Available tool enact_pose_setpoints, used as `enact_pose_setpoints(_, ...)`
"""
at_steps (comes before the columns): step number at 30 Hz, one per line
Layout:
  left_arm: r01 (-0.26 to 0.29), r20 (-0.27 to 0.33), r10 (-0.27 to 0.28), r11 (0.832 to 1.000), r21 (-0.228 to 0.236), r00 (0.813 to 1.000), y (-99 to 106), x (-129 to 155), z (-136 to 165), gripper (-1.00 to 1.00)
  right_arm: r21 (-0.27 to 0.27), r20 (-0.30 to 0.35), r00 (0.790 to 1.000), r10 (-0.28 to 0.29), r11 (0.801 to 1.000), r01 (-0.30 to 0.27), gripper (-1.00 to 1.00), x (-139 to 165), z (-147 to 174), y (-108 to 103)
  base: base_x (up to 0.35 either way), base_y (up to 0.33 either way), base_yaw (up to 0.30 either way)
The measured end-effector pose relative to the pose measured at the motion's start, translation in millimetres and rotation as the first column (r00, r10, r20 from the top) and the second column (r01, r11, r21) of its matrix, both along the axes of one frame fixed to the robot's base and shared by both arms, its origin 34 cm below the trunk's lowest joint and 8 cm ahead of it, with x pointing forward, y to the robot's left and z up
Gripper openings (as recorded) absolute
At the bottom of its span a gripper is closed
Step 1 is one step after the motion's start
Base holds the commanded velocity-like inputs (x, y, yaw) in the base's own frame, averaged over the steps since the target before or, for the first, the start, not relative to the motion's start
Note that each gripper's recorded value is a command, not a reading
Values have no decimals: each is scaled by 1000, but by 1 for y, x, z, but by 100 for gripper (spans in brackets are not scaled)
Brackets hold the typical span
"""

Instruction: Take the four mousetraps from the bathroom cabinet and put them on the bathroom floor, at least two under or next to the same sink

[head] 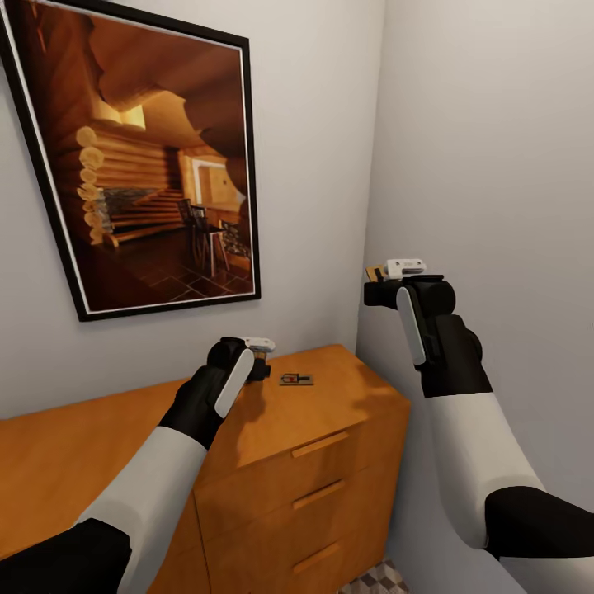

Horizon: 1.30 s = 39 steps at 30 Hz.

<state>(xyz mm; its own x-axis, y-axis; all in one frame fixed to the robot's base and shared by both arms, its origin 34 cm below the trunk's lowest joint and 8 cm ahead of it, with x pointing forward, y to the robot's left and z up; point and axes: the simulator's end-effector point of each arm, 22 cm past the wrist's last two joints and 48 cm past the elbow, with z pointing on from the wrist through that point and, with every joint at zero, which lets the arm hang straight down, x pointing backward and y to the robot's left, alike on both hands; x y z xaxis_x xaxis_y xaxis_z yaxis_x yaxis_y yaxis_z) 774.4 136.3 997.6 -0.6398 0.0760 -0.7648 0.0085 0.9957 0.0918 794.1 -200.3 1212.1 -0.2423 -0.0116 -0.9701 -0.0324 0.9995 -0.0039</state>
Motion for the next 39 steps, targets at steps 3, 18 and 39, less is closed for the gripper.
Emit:
enact_pose_setpoints(3, -1, 1, 1, 1000, 1, 1000, 0, 0, 0, -100, 2, 0, 1000, 2, 1000, -2, -100, 0, 0, 1, -66, 0, 0)
enact_pose_setpoints(18, 1, -1, -1, 1000, -6, 1000, -1, 0, 0, -100, 4, -3, 1000, 6, 1000, -6, -100, 0, -1, 3, -9, 0, 0)
enact_pose_setpoints(39, -52, 166, 56, 998, -28, 984, 35, 14, 46, -100, 2, -11, 1000, 8, 1000, -8, -100, 1, -5, 5, 0, 0, 0)
